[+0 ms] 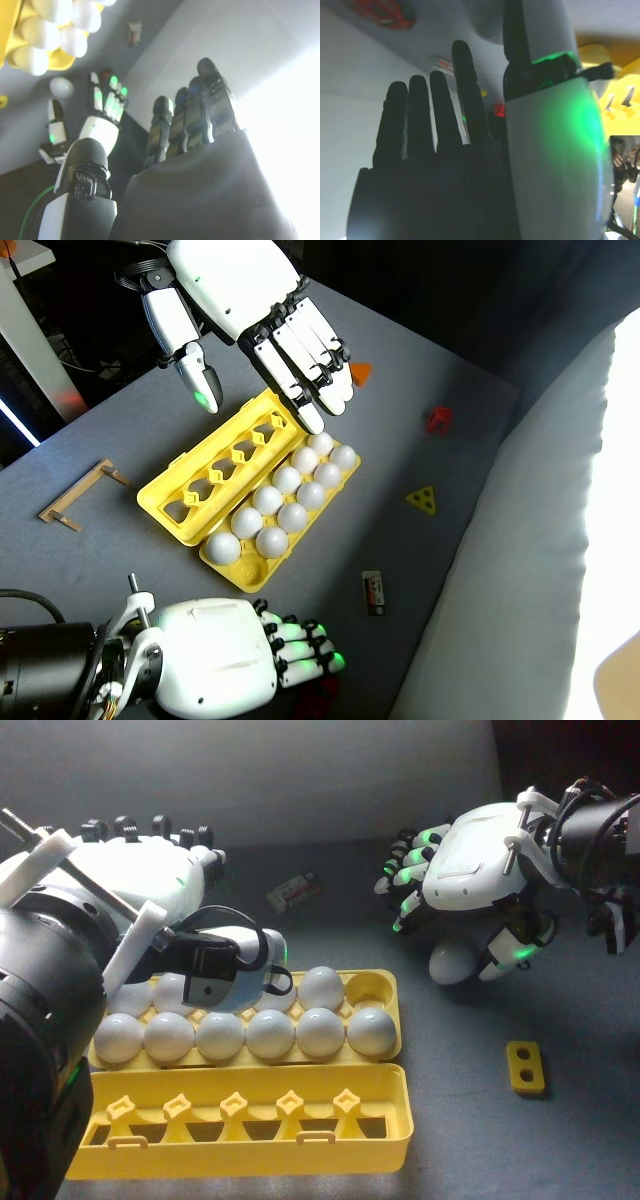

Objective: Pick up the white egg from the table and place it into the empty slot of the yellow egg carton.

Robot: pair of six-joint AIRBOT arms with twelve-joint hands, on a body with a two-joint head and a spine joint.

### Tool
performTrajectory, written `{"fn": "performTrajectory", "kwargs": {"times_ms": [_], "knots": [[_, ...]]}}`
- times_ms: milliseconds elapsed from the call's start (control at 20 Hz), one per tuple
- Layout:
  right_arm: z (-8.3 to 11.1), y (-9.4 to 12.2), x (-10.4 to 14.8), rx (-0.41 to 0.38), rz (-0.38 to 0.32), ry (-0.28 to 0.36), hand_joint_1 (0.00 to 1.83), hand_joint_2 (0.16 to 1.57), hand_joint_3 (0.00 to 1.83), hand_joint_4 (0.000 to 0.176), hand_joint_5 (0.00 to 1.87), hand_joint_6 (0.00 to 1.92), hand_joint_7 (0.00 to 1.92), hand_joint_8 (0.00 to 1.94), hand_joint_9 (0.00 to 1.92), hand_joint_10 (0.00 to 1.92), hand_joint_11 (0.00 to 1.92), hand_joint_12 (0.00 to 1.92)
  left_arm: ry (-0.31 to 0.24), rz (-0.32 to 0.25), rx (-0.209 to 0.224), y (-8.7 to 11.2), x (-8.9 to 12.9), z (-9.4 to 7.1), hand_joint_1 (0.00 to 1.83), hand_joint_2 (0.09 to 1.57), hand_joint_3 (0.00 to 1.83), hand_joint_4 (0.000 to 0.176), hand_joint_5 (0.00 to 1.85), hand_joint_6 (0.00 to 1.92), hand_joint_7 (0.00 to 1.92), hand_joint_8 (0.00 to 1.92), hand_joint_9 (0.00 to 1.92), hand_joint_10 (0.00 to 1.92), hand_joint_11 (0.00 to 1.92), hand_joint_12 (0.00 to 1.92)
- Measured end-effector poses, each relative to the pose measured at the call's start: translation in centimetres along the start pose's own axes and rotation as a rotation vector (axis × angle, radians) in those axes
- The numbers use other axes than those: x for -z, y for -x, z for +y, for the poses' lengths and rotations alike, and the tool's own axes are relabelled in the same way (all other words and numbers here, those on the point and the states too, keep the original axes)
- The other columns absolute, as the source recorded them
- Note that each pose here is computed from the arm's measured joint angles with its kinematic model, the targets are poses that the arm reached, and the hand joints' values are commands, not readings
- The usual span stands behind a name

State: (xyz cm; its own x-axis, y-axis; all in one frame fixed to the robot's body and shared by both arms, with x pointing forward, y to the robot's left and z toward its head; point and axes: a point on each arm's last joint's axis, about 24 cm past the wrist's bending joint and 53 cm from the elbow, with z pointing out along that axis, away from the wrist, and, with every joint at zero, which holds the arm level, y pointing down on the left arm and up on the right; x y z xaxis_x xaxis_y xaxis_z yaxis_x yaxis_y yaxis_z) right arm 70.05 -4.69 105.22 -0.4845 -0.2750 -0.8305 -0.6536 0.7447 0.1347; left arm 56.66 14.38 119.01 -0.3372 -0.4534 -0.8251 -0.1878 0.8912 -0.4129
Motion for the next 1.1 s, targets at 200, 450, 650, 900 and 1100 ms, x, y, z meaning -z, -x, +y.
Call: {"fn": "performTrajectory", "kwargs": {"times_ms": [200, 450, 650, 900, 1100], "knots": [[-0.1, -0.8, -0.1, 0.012, 0.009, -0.004, 1.02, 0.97, 0.0, 0.0, 0.46, 0.07, 0.07, 0.01, 0.02, 0.01, 0.0, 0.0, -0.001, 0.0, 0.0, 0.0, 0.0, 0.0, 0.08, 1.38, 0.0, 0.037, 0.09, 0.0, 0.02, 0.0, 0.0, 0.0, 0.0, 0.49], [-0.1, -0.9, -0.2, 0.016, 0.006, -0.008, 1.02, 0.97, 0.0, 0.0, 0.47, 0.07, 0.07, 0.01, 0.02, 0.01, 0.0, 0.0, -0.002, 0.001, 0.0, 0.0, 0.0, 0.0, 0.14, 1.36, 0.0, 0.036, 0.11, 0.01, 0.04, 0.01, 0.02, 0.01, 0.0, 0.49], [0.1, -1.7, -0.4, 0.023, 0.021, -0.005, 1.01, 0.98, 0.0, 0.0, 0.48, 0.07, 0.08, 0.01, 0.02, 0.0, 0.0, 0.0, -0.003, 0.0, 0.004, 0.1, 0.0, -0.1, 0.13, 1.37, 0.0, 0.036, 0.11, 0.0, 0.04, 0.0, 0.02, 0.0, 0.0, 0.5], [0.2, -1.6, -0.5, 0.024, 0.018, -0.004, 1.01, 0.98, 0.0, 0.0, 0.51, 0.08, 0.09, 0.01, 0.04, 0.01, 0.0, 0.0, -0.007, 0.005, 0.005, -0.1, 0.0, -0.3, 0.1, 1.38, 0.0, 0.036, 0.11, 0.0, 0.02, 0.0, 0.02, 0.0, 0.0, 0.52], [0.2, -1.9, -0.5, 0.028, 0.02, -0.006, 1.01, 0.98, 0.0, 0.0, 0.51, 0.08, 0.1, 0.01, 0.04, 0.01, 0.0, 0.0, -0.011, 0.003, 0.01, 0.1, 0.1, -0.5, 0.1, 1.38, 0.0, 0.036, 0.11, 0.0, 0.02, 0.0, 0.02, 0.0, 0.0, 0.52]]}}
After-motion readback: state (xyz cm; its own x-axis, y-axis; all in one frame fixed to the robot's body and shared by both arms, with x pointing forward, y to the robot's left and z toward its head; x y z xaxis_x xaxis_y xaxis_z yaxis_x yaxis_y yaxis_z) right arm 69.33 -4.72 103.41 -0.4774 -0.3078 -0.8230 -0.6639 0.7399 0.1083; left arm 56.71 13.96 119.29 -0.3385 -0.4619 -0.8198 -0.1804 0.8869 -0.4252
